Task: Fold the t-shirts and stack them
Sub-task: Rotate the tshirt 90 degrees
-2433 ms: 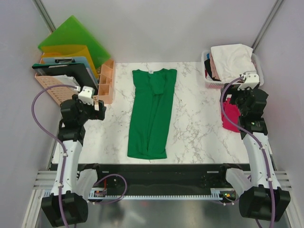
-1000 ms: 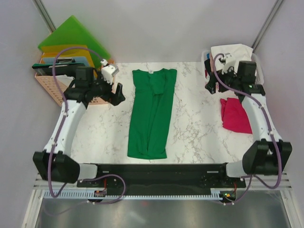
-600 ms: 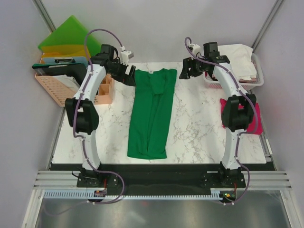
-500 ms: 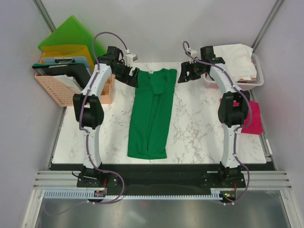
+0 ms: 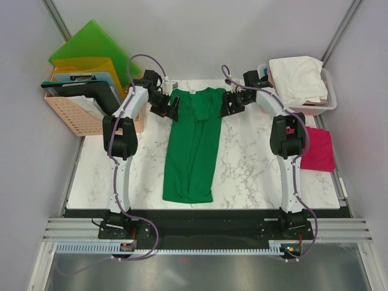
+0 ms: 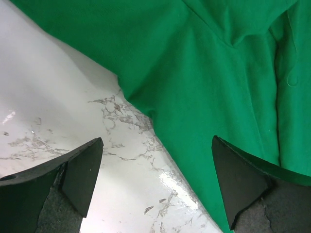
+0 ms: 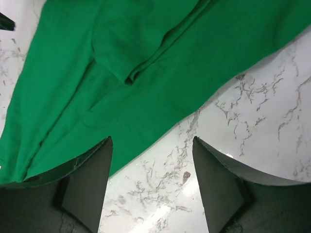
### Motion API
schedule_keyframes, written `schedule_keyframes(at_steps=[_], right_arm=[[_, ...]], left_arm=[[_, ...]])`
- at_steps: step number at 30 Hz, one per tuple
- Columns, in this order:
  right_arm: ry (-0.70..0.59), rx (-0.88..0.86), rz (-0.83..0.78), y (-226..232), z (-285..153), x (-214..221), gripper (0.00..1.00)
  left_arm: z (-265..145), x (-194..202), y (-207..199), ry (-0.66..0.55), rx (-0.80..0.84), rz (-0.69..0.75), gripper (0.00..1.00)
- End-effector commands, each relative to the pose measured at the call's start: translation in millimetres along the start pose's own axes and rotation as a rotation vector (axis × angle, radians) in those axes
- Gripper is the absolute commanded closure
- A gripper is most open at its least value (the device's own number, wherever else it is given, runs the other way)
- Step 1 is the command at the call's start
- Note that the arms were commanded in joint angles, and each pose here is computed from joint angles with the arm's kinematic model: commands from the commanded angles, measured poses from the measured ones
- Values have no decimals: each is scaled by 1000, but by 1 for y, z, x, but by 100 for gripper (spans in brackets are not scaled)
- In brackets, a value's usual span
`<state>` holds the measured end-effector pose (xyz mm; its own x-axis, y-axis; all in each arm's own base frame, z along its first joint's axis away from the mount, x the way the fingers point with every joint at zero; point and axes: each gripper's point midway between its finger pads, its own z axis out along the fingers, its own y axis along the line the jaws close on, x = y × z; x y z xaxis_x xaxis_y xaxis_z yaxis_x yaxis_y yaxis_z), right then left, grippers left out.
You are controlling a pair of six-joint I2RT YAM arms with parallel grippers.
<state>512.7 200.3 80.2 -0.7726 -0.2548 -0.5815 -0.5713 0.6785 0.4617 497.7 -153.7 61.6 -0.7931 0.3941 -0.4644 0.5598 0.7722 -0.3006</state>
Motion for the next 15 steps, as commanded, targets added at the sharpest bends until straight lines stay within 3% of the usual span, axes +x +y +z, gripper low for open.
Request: schedule_keyframes(at_steps=[1, 4, 9, 15], right_arm=[[-26, -36, -30, 2, 6, -5, 27], [-23, -33, -74, 13, -9, 0, 27], [66, 18, -40, 28, -36, 45, 27], [132, -48, -72, 77, -79, 95, 27]], left_arm=[[-13, -24, 6, -72, -51, 5, 0], [-37, -28, 1, -112, -71, 49, 0], [-62, 10, -9, -81, -108, 82, 0], [-95, 63, -72, -91, 46, 94, 0]])
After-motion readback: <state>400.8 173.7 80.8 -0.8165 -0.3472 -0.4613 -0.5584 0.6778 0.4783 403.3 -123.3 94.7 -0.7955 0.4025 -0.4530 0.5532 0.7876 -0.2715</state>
